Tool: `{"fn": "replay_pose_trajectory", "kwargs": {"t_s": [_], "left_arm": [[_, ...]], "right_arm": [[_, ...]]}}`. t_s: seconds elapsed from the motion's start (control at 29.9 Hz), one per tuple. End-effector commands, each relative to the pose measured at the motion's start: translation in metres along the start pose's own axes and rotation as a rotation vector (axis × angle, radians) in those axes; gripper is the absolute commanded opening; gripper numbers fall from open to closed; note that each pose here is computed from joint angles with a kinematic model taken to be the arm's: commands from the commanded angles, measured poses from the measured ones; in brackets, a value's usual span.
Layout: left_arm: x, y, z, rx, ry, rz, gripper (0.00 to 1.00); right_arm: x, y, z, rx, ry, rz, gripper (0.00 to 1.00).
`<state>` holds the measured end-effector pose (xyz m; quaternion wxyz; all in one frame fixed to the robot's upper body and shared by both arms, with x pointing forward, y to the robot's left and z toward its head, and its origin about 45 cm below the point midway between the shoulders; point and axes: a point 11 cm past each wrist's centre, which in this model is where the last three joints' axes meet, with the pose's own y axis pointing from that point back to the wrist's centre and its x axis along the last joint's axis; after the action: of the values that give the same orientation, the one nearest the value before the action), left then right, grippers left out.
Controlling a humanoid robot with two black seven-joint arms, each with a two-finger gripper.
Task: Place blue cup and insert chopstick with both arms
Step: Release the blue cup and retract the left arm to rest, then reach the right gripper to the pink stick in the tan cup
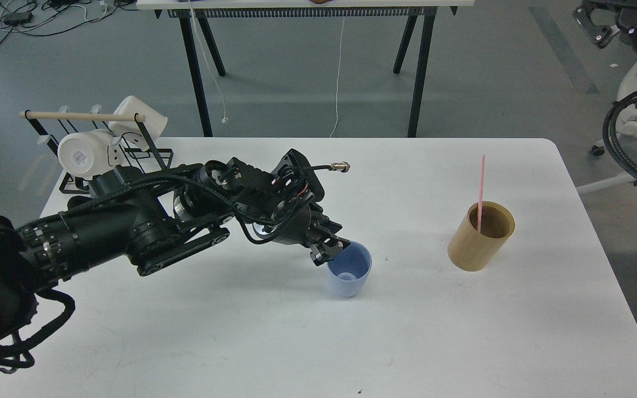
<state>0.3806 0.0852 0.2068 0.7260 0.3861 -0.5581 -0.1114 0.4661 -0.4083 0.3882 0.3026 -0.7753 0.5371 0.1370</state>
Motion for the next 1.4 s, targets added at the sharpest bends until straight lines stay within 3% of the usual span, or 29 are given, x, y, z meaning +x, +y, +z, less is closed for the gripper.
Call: {"fn": "replay_pose_trajectory", "kwargs": {"t_s": [0.0,0.13,0.2,0.4,0.74,0.87,1.07,1.24,1.37], "left_arm": [[0.041,0.031,-0.017,-0.028,0.186,0.224,0.95],[0.071,0.075,-0.039,-0.114,0.420,0.454,0.99],[0.089,0.098,-0.041,-0.262,0.582,0.614,0.99],[0.090,0.129,-0.079,-0.502,1.060,0.920,0.99],[0.032,0.172,-0.160,-0.653,1.624,1.395,1.00],[-0.006,0.190,-0.192,-0.621,1.763,1.600,0.99],[-0.048,0.184,-0.210,-0.495,1.954,1.619,1.00],[-0.053,0.186,-0.213,-0.530,1.993,1.670,1.00],[-0.054,0.185,-0.213,-0.539,2.001,1.679,1.00]], "right_arm": [[-0.002,0.009,-0.005,-0.034,0.047,-0.015,0.99],[-0.026,0.014,-0.003,-0.148,0.222,-0.099,0.99],[-0.039,0.014,-0.005,-0.187,0.341,-0.125,0.99],[-0.057,0.026,0.012,-0.320,0.719,-0.154,0.98],[-0.037,0.064,0.048,-0.495,1.097,-0.229,0.92],[-0.027,0.076,0.072,-0.584,1.300,-0.295,0.90],[-0.020,0.097,0.110,-0.712,1.548,-0.420,0.91],[-0.011,0.114,0.137,-0.792,1.747,-0.541,0.90],[-0.003,0.126,0.150,-0.850,1.822,-0.610,0.71]]}}
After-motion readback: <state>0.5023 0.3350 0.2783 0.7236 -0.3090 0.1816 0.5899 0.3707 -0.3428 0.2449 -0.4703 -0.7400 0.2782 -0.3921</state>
